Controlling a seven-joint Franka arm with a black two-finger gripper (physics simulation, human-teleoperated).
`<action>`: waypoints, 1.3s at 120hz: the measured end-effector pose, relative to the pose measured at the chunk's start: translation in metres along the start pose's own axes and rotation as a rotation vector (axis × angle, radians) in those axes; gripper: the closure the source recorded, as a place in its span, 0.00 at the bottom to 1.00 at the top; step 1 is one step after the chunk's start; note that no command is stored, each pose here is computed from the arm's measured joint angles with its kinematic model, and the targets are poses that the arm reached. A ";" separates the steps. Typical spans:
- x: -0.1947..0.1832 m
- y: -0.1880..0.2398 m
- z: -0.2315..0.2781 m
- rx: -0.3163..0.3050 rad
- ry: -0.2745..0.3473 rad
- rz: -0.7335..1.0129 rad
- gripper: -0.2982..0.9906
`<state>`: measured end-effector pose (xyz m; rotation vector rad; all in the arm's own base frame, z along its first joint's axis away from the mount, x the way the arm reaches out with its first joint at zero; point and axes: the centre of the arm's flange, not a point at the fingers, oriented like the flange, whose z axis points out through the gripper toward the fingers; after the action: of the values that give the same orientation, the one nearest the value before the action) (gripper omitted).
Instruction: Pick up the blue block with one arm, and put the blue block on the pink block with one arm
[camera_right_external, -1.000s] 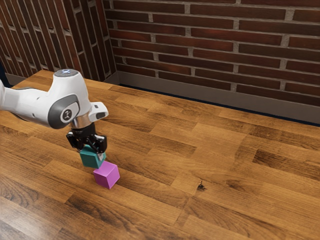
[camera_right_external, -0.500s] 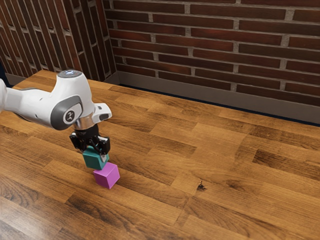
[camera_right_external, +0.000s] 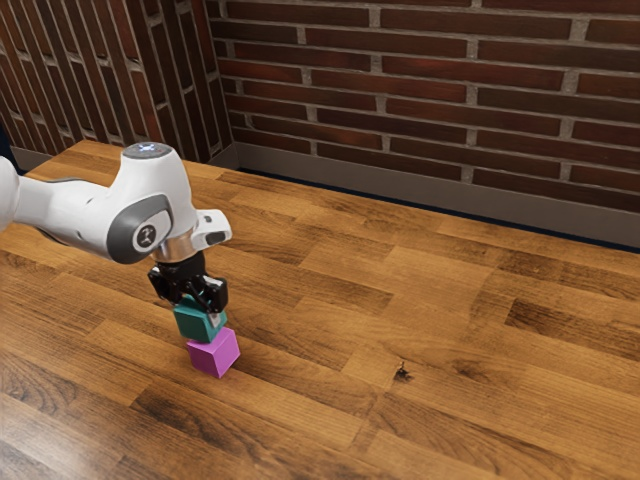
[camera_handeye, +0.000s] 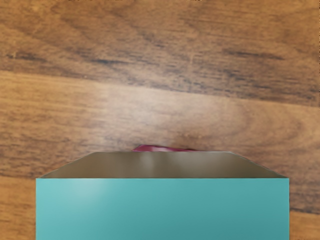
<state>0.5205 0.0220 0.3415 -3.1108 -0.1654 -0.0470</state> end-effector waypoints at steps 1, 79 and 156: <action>0.000 0.000 0.000 0.000 0.000 0.002 0.47; 0.002 0.013 0.004 -0.045 0.022 0.110 0.47; -0.008 0.010 0.005 -0.026 0.016 0.143 0.47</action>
<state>0.5134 0.0114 0.3360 -3.1376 0.0587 -0.0718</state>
